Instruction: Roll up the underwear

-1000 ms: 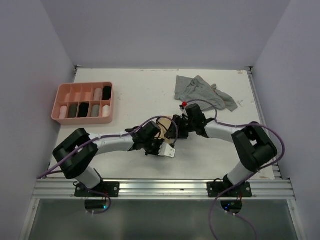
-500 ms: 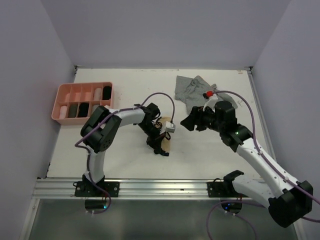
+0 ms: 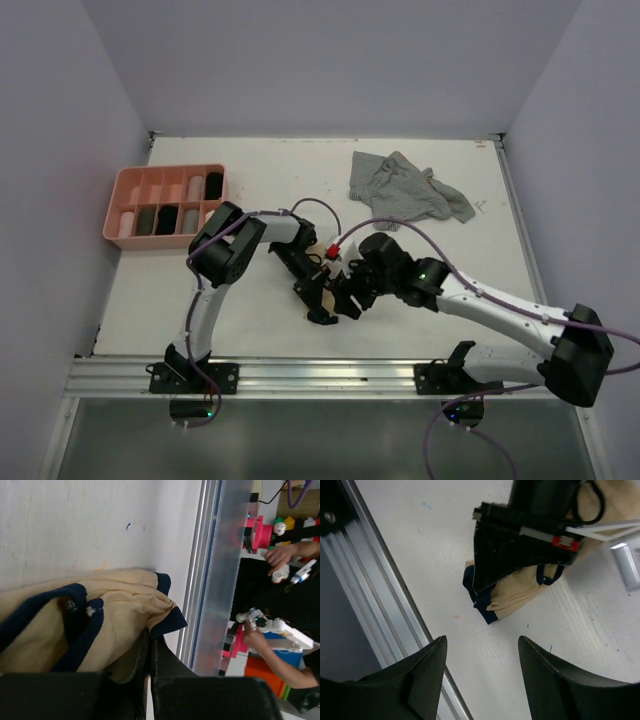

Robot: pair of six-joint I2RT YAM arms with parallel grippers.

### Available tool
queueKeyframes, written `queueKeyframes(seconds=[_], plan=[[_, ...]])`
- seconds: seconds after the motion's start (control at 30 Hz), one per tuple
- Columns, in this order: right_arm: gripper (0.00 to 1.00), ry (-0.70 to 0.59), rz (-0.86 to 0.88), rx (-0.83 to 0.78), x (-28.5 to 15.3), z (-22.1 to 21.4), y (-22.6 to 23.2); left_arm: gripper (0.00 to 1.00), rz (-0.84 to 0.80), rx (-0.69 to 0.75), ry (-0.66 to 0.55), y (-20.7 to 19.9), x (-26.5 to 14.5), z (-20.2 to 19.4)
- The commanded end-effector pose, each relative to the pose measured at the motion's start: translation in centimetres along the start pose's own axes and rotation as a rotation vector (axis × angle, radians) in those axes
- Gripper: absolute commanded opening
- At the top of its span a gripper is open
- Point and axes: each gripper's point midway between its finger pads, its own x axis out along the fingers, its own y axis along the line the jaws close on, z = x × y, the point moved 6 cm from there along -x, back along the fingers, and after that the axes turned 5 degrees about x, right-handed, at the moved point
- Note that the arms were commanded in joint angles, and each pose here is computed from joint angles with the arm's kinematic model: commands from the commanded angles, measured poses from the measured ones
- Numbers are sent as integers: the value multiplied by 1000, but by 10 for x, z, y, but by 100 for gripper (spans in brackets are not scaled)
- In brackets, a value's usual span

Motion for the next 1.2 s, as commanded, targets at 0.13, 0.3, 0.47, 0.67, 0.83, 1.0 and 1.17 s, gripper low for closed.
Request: queueKeyframes(seconds=[0.13, 0.3, 0.47, 0.67, 0.83, 1.0, 1.17], plan=[[63, 28, 24, -377, 59, 8, 24, 0, 134, -8, 182, 46, -3, -38], [65, 18, 32, -453, 83, -12, 34, 0, 137, 17, 198, 46, -5, -42], [66, 21, 46, -470, 97, -23, 35, 0, 132, 16, 192, 47, -5, -44], [66, 26, -6, -477, 109, -35, 25, 1, 130, 9, 187, 47, -5, -45], [65, 65, 20, -485, 118, -46, 26, 2, 125, -5, 179, 47, -7, -46], [58, 104, 29, -489, 131, -56, 27, 4, 131, -11, 165, 47, -10, -48], [17, 140, 25, -461, 139, -69, 24, 11, 133, 6, 148, 42, -13, -48]])
